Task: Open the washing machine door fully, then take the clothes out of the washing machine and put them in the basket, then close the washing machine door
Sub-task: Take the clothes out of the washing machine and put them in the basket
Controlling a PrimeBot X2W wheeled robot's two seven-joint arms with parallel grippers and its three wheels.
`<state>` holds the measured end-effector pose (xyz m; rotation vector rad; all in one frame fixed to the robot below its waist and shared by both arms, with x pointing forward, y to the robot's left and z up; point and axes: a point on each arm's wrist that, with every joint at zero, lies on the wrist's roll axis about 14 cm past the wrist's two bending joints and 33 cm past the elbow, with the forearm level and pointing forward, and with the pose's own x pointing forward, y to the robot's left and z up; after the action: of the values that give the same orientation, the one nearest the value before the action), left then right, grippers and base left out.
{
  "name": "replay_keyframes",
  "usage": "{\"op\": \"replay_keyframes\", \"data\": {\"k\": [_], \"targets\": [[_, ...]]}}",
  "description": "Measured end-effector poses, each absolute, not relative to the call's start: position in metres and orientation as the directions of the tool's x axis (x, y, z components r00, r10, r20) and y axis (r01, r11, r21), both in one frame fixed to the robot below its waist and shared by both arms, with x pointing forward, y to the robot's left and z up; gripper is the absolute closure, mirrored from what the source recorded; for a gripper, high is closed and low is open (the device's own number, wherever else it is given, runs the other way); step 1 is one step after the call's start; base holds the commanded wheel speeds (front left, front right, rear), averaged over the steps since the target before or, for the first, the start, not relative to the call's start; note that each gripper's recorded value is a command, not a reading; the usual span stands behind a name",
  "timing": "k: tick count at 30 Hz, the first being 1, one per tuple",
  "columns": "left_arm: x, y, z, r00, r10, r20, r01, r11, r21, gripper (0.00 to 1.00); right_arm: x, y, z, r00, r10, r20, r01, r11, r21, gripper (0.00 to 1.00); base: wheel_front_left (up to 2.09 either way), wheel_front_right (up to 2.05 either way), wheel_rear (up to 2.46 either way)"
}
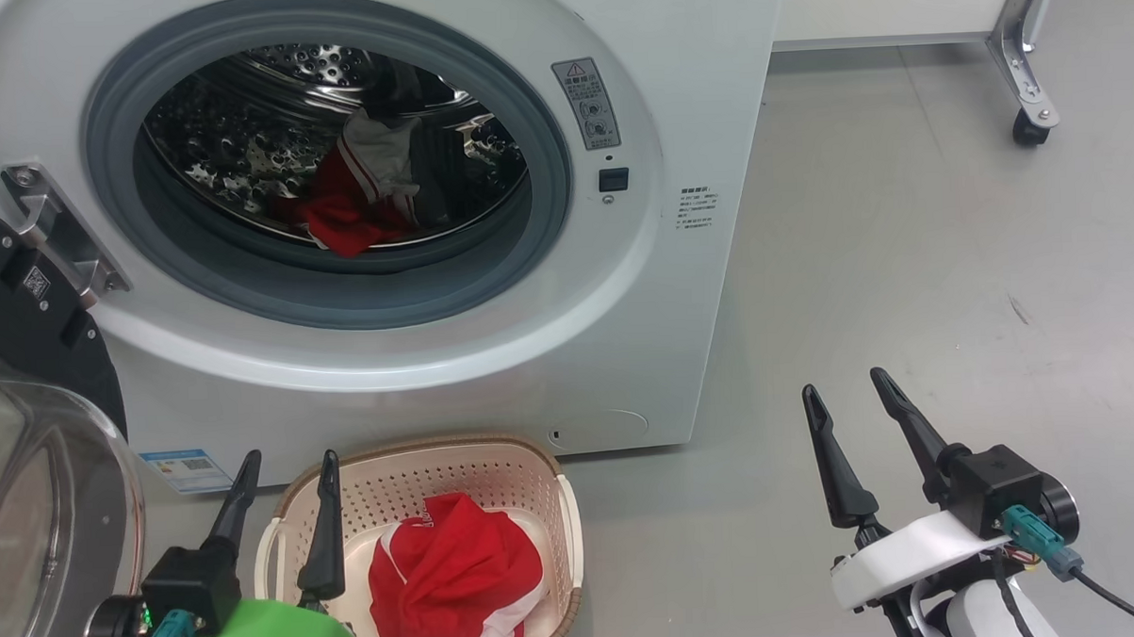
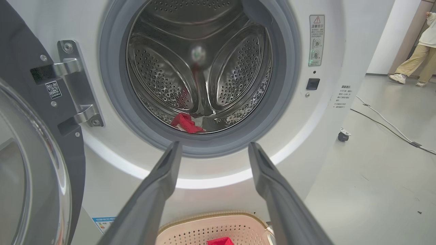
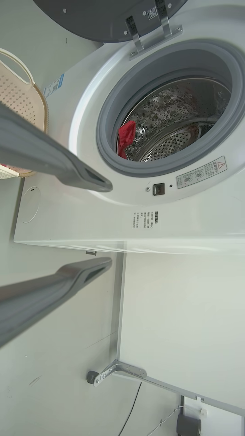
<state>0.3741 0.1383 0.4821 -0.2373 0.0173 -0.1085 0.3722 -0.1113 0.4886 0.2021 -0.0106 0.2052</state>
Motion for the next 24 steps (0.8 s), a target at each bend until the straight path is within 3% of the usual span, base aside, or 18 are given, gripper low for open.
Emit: {"op": "replay_keyframes", "data": {"k": [24], "targets": [[0.353,0.13,0.489,0.993,-0.115,-0.015,0.107,0.961,-0.254,0.0,0.364,-0.115,0.484,0.982,0.189,0.016,-0.189,0.961,0.204,0.0,0.0,0.0,0.0]]}}
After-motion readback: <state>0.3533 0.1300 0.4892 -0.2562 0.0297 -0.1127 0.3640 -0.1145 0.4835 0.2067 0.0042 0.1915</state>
